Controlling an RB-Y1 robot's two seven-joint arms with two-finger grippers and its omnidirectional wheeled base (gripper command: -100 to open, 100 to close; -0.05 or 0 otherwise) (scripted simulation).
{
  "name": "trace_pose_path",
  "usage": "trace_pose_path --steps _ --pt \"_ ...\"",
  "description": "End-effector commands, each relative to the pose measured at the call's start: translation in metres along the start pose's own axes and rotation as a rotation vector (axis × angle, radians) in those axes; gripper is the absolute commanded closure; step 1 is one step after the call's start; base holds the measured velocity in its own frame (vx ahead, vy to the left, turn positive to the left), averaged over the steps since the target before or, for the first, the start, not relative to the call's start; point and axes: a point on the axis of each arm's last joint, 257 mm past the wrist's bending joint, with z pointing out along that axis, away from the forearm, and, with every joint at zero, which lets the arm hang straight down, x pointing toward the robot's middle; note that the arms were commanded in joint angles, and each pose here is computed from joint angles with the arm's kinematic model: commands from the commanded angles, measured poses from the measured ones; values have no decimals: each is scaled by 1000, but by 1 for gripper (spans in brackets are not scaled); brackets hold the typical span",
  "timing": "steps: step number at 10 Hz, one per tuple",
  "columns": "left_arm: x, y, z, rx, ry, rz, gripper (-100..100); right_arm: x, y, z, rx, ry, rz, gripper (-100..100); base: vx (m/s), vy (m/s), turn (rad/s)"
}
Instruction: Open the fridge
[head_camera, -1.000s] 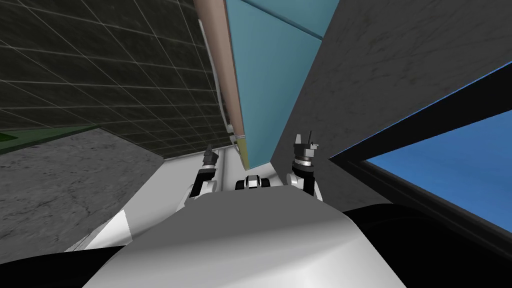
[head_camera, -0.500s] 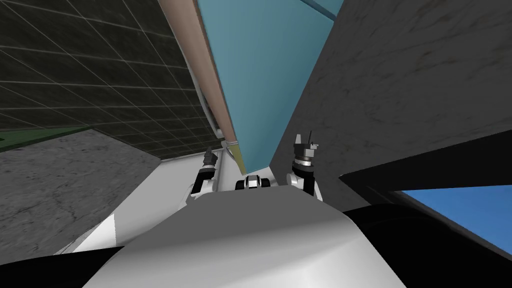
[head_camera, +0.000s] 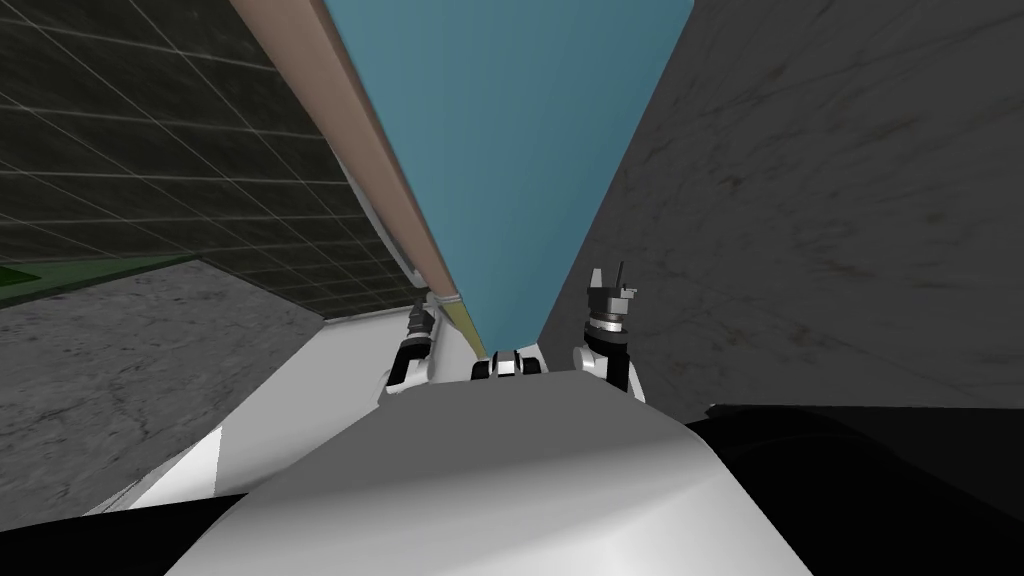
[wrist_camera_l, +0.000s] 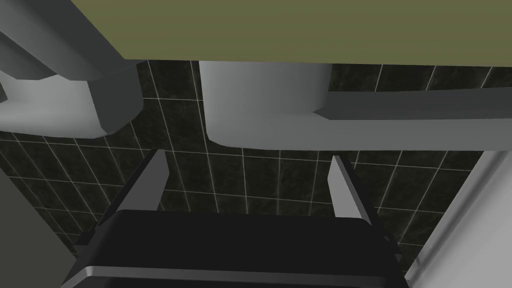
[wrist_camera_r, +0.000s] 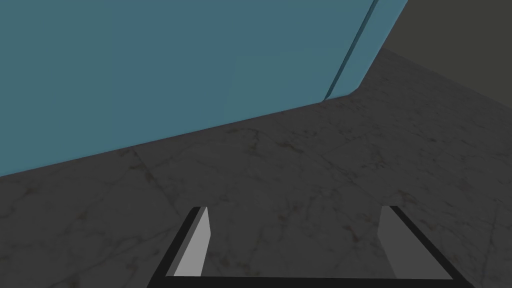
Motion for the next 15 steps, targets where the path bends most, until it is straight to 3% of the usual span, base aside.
trace_pose_path --steps 1,3,5,6,7,15 --pt "6 11 0 -26 -26 -49 -100 0 0 0 0 0 0 0 55 -61 34" --pt "9 15 -1 -35 -40 -75 -100 0 0 0 0 0 0 0 35 -21 10" --pt "-13 0 -5 -13 -68 -43 -100 0 0 0 0 0 0 0 13 16 62" --pt "-12 5 -6 -17 -67 -41 -100 0 0 0 0 0 0 0 13 17 66" --pt "-15 4 -7 -17 -71 -38 100 0 0 0 0 0 0 0 -22 -1 28" --pt "10 -2 1 -5 28 -47 100 0 0 0 0 0 -1 0 -18 259 -96"
